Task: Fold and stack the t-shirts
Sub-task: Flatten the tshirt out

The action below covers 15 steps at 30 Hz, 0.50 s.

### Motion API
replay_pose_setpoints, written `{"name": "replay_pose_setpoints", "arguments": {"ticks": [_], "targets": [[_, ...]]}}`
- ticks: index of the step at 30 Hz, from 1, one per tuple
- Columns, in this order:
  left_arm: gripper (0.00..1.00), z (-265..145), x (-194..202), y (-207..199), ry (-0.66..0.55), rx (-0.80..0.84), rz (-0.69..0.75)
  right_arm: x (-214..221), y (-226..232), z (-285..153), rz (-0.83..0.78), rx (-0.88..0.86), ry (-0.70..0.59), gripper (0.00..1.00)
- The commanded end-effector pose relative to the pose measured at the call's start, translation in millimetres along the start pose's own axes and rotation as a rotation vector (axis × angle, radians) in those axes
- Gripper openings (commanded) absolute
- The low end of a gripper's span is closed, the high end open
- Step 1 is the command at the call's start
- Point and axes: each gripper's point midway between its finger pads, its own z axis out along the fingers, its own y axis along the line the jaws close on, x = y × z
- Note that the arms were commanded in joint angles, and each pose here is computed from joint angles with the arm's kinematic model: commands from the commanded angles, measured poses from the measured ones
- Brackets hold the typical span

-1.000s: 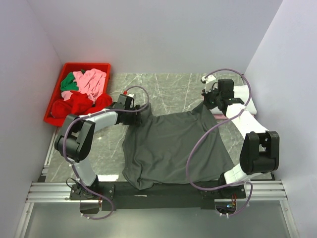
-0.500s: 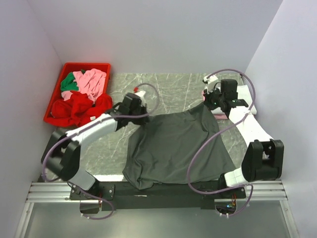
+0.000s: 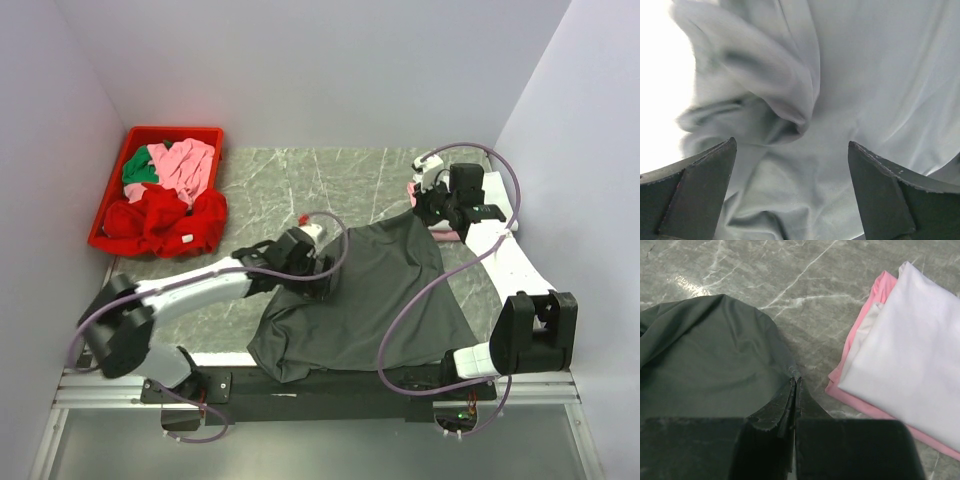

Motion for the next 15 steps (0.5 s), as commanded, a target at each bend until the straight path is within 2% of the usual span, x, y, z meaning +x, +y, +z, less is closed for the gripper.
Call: {"name": "replay_pose_setpoints", "arguments": {"ticks": [1,4,7,9,13,15], "targets": [[1.00,-40,-67,11,-0.268,-0.065,-0.048,-6,-1,-4,0.006,-0.002,-0.026,0.00],[0.94,-45,-85,37,-0.314,-0.076,-0.138,-3,-2,-4,0.010,0.004,-0.022,0.00],[0.85,-35,-83,53,-0.280,-0.021,-0.220,-1,-2,-4,0.013,0.004,-0.019,0.00],[0.79,-23,-79,46,-0.235,0.058,-0.259,1,-2,-2,0.018,0.000,-0.015,0.00],[0.76,6,-69,41,-0.135,0.112,-0.303,4,-1,0,0.020,-0.006,-0.010,0.00],[0.75,15,-71,38,-0.123,0.144,-0.349,5,-1,0,0.024,-0.011,-0.008,0.00]]}}
